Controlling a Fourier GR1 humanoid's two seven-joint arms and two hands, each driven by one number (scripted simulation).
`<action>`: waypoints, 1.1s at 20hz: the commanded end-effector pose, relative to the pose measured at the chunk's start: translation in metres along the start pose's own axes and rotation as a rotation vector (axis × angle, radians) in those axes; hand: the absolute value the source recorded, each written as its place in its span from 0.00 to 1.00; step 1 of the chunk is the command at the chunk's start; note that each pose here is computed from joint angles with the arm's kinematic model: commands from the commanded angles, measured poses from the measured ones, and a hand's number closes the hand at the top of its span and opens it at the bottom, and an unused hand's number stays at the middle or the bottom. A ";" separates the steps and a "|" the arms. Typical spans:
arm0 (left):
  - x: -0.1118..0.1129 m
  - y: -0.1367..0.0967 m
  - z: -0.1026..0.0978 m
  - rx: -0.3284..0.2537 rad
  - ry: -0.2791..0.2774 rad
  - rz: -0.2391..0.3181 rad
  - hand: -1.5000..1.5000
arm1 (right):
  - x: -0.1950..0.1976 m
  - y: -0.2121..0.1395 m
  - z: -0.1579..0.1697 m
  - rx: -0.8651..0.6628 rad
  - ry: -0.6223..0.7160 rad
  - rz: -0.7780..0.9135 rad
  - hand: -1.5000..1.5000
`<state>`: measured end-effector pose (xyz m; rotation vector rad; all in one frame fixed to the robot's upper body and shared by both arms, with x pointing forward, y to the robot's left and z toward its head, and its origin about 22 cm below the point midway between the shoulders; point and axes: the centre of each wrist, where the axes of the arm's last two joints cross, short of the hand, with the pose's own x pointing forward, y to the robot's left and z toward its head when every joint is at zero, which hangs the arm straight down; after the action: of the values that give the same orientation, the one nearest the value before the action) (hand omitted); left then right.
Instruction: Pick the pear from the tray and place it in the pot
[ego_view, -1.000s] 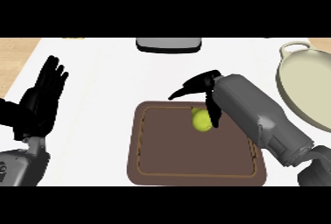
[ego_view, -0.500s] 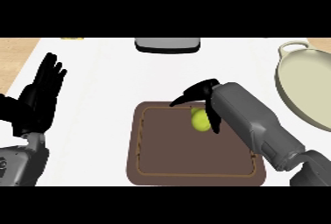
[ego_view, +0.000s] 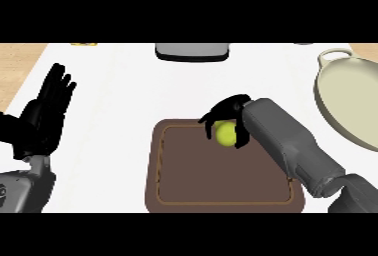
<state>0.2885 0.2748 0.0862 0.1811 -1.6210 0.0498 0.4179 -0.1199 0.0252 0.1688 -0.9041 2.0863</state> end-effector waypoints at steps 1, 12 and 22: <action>-0.001 0.005 -0.002 0.000 -0.018 -0.012 0.50 | 0.007 0.022 -0.024 0.086 -0.141 -0.027 1.00; -0.014 0.021 0.009 0.110 0.063 -0.018 0.50 | -0.043 0.073 0.006 -0.347 0.132 -0.166 1.00; -0.026 0.045 0.028 0.146 0.081 -0.032 0.50 | -0.036 0.115 0.026 -0.692 0.192 -0.195 1.00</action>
<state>0.2634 0.3096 0.0698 0.2978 -1.5496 0.1403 0.3679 -0.1855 -0.0274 -0.2013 -1.3590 1.5715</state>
